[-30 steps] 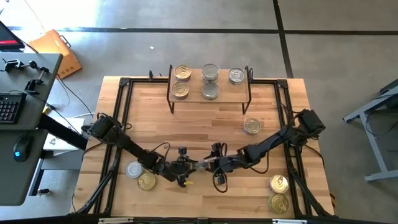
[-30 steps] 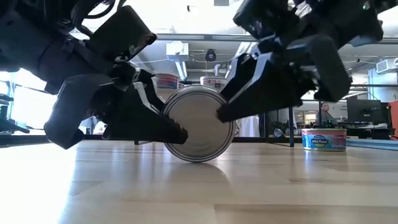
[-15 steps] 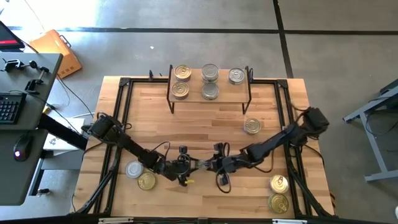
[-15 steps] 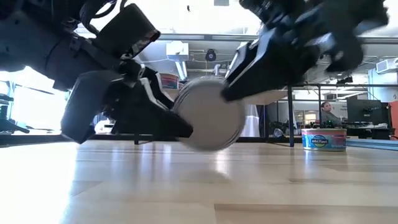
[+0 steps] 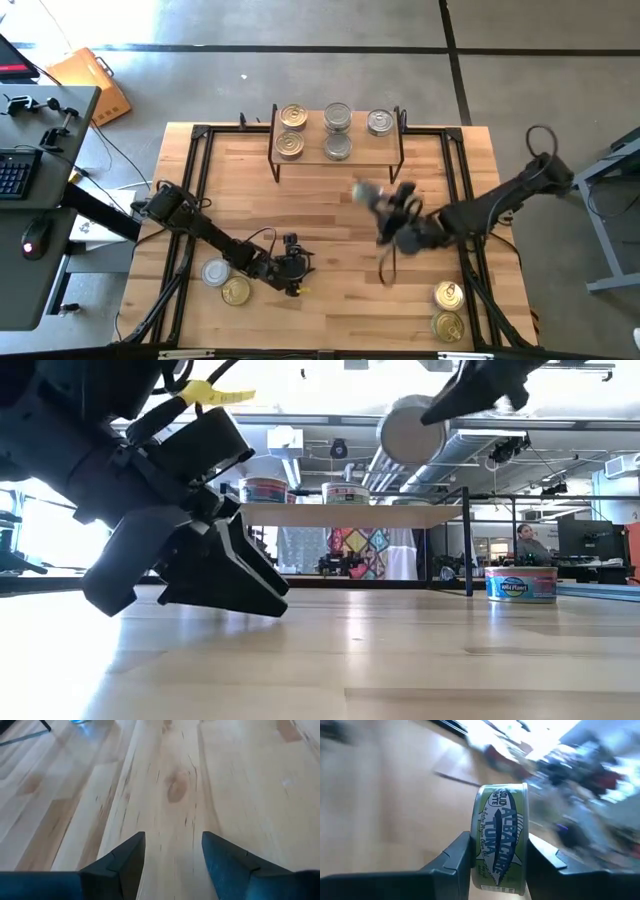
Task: Stack canned seafood by type on shelf
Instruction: Put the green tuna can aligned with the other green tuna can on the shelf
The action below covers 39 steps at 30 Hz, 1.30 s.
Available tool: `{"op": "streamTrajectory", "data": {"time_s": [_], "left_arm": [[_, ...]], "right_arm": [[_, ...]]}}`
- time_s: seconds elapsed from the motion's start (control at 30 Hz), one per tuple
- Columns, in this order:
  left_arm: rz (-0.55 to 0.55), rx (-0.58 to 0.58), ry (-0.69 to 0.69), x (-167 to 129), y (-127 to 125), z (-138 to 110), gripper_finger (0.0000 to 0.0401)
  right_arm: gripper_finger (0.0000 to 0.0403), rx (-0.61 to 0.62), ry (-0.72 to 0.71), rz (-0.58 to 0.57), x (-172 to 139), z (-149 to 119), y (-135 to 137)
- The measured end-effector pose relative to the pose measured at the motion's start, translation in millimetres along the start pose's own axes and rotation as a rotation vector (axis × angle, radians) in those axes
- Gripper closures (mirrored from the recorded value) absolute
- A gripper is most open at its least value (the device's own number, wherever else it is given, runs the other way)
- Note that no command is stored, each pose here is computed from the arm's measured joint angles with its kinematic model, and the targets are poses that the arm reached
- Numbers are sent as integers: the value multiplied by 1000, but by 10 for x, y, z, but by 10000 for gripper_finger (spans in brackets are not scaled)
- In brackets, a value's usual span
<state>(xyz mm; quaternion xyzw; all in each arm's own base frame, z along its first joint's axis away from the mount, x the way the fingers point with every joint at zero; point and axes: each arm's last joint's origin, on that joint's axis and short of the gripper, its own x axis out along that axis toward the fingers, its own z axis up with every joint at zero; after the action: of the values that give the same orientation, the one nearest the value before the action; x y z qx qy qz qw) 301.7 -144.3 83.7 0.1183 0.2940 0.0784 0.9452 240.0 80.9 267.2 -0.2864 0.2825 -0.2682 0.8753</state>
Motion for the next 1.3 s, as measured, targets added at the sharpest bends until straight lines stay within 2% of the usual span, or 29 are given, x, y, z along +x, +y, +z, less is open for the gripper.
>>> {"op": "streamTrajectory", "data": {"time_s": [0.07,0.17,0.33,0.5,0.7,0.9,1.2,1.3], "left_arm": [[3,-9,4,6,9,-4,213],[7,-26,0,16,23,7,213],[11,-43,3,24,36,5,213],[12,-44,3,24,36,5,213],[13,-44,3,24,36,5,213],[12,-44,2,24,36,6,213],[12,-44,2,24,36,8,213],[12,-44,2,24,36,8,213]], "right_arm": [[283,-20,49,-80,99,-37,-177],[283,-63,135,-129,316,-108,-370],[283,-106,252,-74,658,-262,-557],[271,-102,338,-58,831,-391,-649],[212,-84,351,17,893,-441,-673],[199,-46,347,62,924,-463,-708],[196,61,386,-91,935,-488,-776],[196,86,387,-108,934,-488,-779]]}}
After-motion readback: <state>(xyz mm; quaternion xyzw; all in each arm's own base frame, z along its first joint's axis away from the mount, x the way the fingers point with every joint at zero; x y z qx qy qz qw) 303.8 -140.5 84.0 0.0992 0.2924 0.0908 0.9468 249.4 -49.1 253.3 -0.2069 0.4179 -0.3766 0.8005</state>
